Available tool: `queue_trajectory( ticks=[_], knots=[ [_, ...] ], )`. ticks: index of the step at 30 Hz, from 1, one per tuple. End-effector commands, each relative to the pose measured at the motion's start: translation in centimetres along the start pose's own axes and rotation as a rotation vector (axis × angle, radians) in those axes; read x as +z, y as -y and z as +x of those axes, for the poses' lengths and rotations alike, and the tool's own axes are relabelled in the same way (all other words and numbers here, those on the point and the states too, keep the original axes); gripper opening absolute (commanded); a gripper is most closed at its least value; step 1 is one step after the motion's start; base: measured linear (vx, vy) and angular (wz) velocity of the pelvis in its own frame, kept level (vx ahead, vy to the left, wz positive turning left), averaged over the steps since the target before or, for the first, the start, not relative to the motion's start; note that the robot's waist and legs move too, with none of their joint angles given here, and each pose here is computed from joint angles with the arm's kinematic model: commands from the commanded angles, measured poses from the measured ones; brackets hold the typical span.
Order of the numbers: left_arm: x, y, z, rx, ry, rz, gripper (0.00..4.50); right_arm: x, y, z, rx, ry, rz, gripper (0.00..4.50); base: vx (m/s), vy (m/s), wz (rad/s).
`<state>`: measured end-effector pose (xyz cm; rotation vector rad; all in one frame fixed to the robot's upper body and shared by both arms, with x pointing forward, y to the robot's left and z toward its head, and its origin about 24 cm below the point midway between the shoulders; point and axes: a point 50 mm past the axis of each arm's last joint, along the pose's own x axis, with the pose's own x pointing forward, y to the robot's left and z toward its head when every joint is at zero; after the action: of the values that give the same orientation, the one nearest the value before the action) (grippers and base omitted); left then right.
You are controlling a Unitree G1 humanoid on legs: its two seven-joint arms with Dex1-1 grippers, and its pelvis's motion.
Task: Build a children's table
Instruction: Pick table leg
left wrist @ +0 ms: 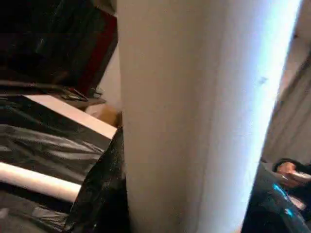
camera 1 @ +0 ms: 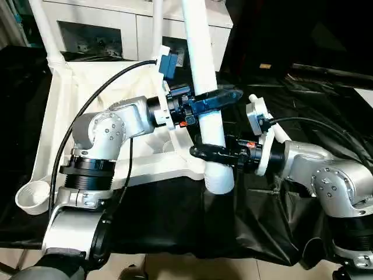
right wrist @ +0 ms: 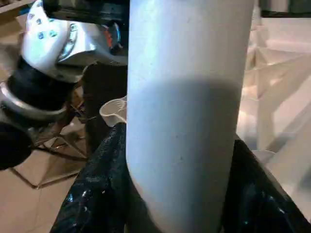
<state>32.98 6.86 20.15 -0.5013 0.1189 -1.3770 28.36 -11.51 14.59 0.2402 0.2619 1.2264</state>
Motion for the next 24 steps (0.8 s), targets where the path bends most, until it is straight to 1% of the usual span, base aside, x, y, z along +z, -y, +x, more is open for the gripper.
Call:
queue_trajectory(
  ticks=[1,3,9,14,17,18,19,20,21,22,23,24],
  knots=[
    [1.1,-0.4,0.9,0.113,0.010,0.081,1.84,-0.5,1.0,-0.4,-0.102,-0.033,0.009,1.86,0.000,0.000,0.00],
    [1.6,-1.4,0.9,0.241,0.042,0.109,1.84,-0.5,1.1,-0.3,-0.108,-0.024,0.012,1.86,0.000,0.000,0.00],
    [2.9,-2.1,0.1,0.274,0.090,0.076,1.84,-0.5,1.2,-0.3,-0.116,-0.018,0.015,1.85,0.000,0.000,0.00],
    [3.3,-2.1,-0.2,0.257,0.084,0.072,1.80,-0.5,1.3,-0.4,-0.121,-0.016,0.015,1.85,0.000,0.000,0.00],
    [3.7,-1.6,0.0,0.195,0.069,0.059,1.80,-0.5,1.4,-0.5,-0.130,-0.015,0.012,1.85,0.000,0.000,0.00],
    [4.0,-1.4,0.1,0.180,0.079,0.044,2.35,-0.5,1.4,-0.5,-0.133,-0.016,0.011,1.85,0.000,0.000,0.00],
    [4.0,-1.4,0.1,0.181,0.083,0.041,2.35,-0.5,1.4,-0.5,-0.134,-0.017,0.010,1.85,0.000,0.000,0.00],
    [4.2,-1.4,0.2,0.190,0.090,0.052,2.48,-0.5,1.4,-0.5,-0.136,-0.017,0.010,1.85,0.000,0.000,0.00],
    [4.3,-1.5,0.2,0.197,0.092,0.063,2.51,-0.5,1.4,-0.5,-0.137,-0.018,0.009,1.85,0.000,0.000,0.00],
    [4.6,-1.6,0.2,0.225,0.098,0.098,2.58,-0.6,1.5,-0.5,-0.139,-0.018,0.009,1.85,0.000,0.000,0.00],
    [4.6,-1.6,0.2,0.229,0.100,0.101,2.58,-0.6,1.5,-0.5,-0.139,-0.019,0.009,1.85,0.000,0.000,0.00],
    [5.0,-1.9,0.2,0.268,0.121,0.140,2.82,-0.7,1.5,-0.5,-0.142,-0.022,0.007,1.85,0.000,0.000,0.00]
  ],
)
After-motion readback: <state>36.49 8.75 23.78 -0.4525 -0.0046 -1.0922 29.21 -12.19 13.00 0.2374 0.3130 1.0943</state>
